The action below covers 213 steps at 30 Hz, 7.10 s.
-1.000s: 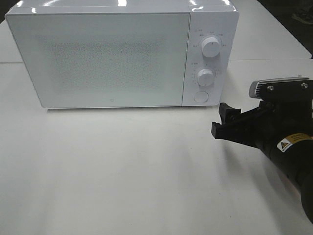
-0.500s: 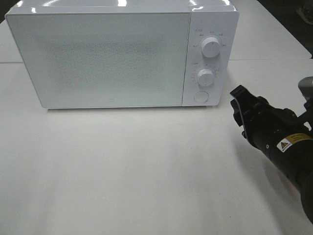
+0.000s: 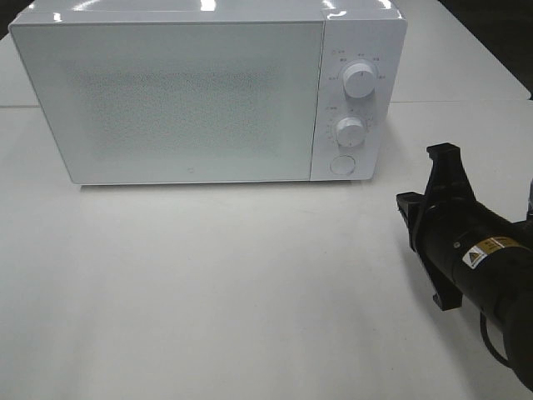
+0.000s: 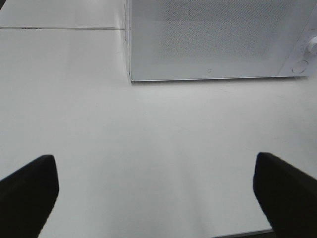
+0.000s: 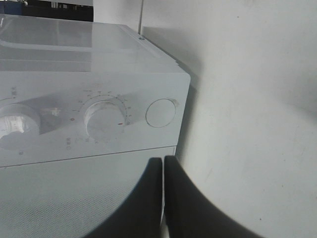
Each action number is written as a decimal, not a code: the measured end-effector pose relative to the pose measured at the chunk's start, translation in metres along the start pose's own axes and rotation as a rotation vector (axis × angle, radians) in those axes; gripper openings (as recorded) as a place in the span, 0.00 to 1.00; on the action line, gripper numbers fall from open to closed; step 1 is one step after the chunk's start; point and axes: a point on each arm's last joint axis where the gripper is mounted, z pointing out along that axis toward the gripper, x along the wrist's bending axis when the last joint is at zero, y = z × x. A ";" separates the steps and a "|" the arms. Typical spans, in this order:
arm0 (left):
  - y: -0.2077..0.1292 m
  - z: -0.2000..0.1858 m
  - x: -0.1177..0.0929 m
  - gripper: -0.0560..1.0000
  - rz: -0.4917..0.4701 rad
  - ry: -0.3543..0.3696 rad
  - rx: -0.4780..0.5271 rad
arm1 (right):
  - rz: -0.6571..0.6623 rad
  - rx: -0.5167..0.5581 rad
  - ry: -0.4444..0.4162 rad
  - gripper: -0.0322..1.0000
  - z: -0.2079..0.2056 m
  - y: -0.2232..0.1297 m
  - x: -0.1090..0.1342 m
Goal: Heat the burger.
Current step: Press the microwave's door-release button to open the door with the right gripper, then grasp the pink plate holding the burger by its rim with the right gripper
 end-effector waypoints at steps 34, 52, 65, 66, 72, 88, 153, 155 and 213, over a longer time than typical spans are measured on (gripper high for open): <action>0.000 0.000 0.000 0.99 0.000 0.000 0.000 | 0.126 -0.032 -0.016 0.04 0.091 -0.038 0.011; 0.000 0.000 0.000 0.99 0.000 0.000 0.000 | 0.185 -0.059 -0.054 0.04 0.123 -0.031 0.017; 0.000 0.000 0.000 0.99 0.000 0.000 0.000 | 0.198 -0.059 -0.071 0.04 0.146 -0.041 0.011; 0.000 0.000 0.000 0.99 0.000 0.000 0.000 | 0.198 -0.059 -0.071 0.04 0.146 -0.041 0.011; 0.000 0.000 0.000 0.99 0.000 0.000 0.000 | 0.205 -0.075 -0.073 0.04 0.149 -0.037 0.009; 0.000 0.000 0.000 0.99 0.000 0.000 0.000 | 0.207 -0.117 -0.042 0.04 0.153 -0.036 0.010; 0.000 0.000 0.000 0.99 0.000 0.000 0.000 | -0.175 0.096 -0.252 0.04 0.093 -0.028 0.029; 0.000 0.000 0.000 0.99 0.000 0.000 0.000 | -0.268 0.141 -0.259 0.04 0.082 -0.026 0.035; 0.000 0.000 0.000 0.99 0.000 0.000 0.000 | -1.496 0.892 -0.580 0.85 -0.029 0.069 0.068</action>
